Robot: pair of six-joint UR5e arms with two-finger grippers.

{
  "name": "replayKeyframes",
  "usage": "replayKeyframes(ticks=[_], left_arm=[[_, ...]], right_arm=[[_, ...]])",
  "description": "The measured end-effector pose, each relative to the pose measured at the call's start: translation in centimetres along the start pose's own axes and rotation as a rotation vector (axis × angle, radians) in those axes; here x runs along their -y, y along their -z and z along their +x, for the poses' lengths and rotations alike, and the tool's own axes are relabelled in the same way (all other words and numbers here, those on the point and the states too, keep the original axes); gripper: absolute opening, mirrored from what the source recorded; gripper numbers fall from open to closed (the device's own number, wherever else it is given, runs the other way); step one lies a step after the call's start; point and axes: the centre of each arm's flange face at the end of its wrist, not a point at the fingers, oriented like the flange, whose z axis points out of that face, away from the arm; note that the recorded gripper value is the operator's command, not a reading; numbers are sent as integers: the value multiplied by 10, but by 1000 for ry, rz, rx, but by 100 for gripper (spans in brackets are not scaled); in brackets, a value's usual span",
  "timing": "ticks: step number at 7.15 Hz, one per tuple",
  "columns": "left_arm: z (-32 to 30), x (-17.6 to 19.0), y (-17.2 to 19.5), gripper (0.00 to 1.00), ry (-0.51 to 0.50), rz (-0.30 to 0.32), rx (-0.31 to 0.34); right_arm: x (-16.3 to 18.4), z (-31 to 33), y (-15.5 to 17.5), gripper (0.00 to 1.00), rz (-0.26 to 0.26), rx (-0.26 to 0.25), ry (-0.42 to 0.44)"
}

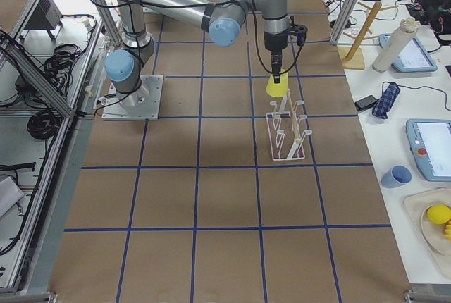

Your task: Transfer IKEA cup to right arm and place on rack

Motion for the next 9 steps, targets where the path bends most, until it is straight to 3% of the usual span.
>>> replayKeyframes(ticks=[1,2,3,6,7,8,9], left_arm=[[21,-24,8,100,-38,57,187],[35,-51,22,100,-65,115,298],[41,-78,34,100,-84,165,343],[33,-100,11,100,-217,344,364],[31,-104,4,100,-239,380,340],[28,-103,8,100,-238,401,312],[24,-100,19,100,-222,398,296]], right_arm=[[-3,6,-12,32,-10,6,-11],[-4,10,-21,35,-21,13,-19],[-4,9,-31,35,-34,31,-22],[-2,4,-45,43,-46,74,-19],[-1,2,-50,52,-53,79,-18],[0,1,-55,98,-60,86,-16],[1,0,-58,100,-60,91,-17]])
